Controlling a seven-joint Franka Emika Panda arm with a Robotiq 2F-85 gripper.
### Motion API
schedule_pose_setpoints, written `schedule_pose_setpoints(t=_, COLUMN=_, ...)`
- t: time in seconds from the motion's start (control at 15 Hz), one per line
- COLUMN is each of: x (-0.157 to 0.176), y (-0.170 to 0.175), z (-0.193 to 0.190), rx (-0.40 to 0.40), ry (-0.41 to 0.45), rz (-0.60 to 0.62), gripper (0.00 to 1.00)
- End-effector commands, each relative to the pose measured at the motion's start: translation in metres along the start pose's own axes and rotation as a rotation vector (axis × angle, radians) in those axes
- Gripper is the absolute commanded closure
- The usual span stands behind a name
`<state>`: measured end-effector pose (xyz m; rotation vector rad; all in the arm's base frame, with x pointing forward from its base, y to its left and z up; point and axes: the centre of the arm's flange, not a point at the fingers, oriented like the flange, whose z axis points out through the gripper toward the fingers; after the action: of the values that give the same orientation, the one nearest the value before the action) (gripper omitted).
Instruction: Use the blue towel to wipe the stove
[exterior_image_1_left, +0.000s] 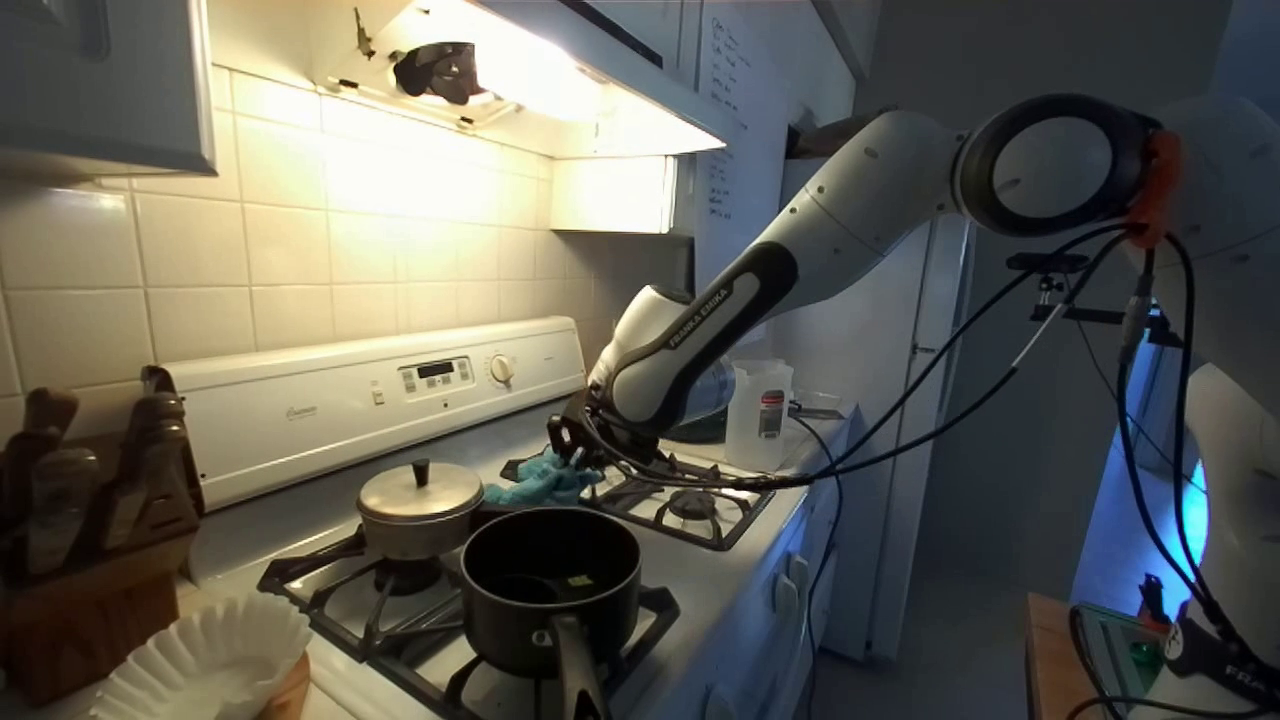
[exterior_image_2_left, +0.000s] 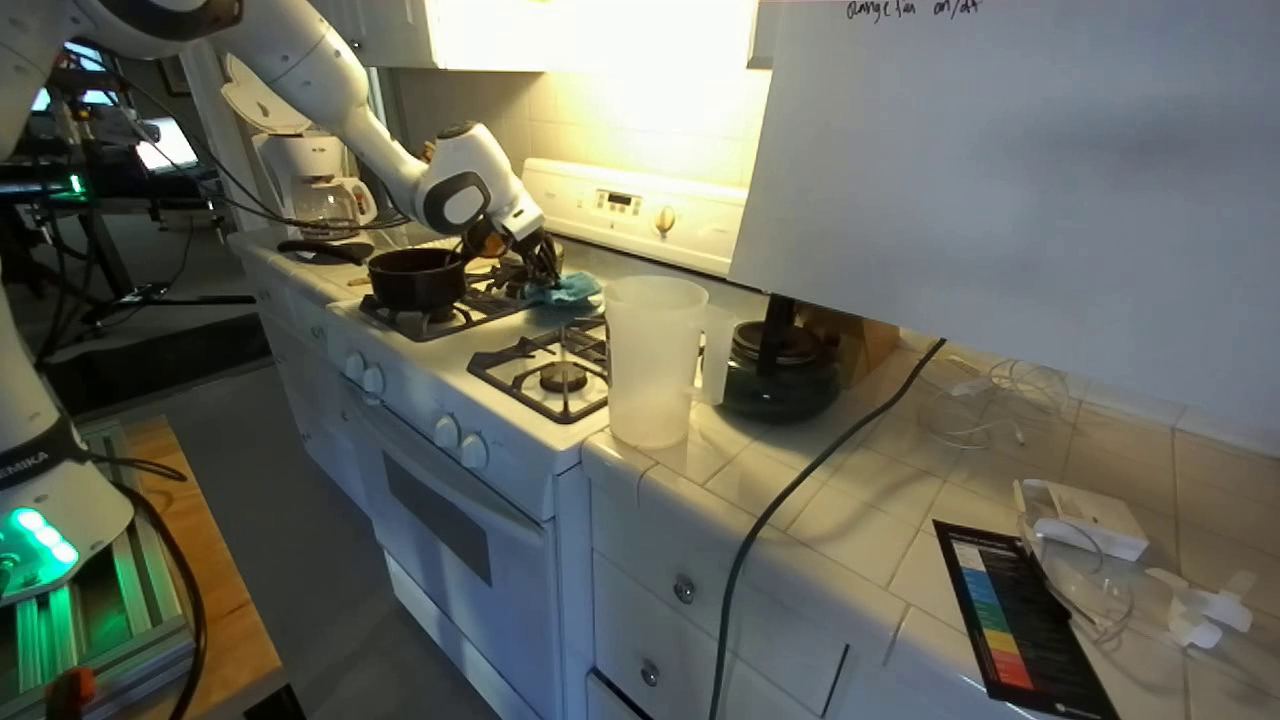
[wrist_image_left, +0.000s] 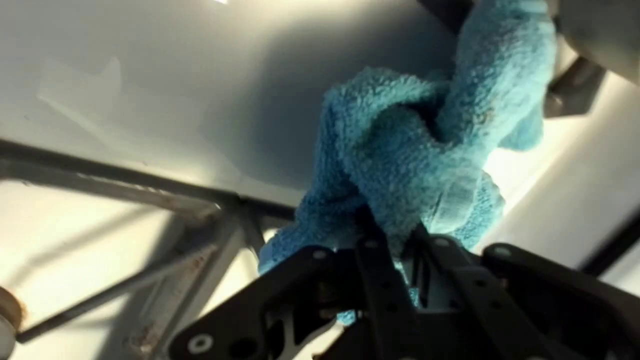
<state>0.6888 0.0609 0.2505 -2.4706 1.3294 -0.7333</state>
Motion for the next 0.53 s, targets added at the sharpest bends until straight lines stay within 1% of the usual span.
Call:
schedule_pose_setpoints(t=0.0, x=0.033, y=-0.028, z=-0.048, rx=0.151, ry=0.109, rz=0.088, gripper=0.97)
schedule_pose_setpoints(t=0.07, x=0.044, y=-0.035, z=-0.057, rx=0.203, ry=0.133, rz=0.109, gripper=0.97)
schedule_pose_setpoints(t=0.13, x=0.057, y=-0.043, z=-0.065, rx=0.252, ry=0.137, rz=0.107, gripper=0.97)
schedule_pose_setpoints(t=0.2, x=0.067, y=-0.049, z=-0.072, rx=0.266, ry=0.138, rz=0.042, gripper=0.97)
schedule_pose_setpoints(t=0.27, x=0.076, y=-0.053, z=-0.075, rx=0.261, ry=0.113, rz=-0.069, gripper=0.97)
schedule_pose_setpoints(t=0.33, x=0.081, y=-0.058, z=-0.079, rx=0.267, ry=0.118, rz=-0.124, gripper=0.97)
schedule_pose_setpoints(t=0.47, x=0.085, y=-0.062, z=-0.085, rx=0.260, ry=0.096, rz=-0.233, gripper=0.97)
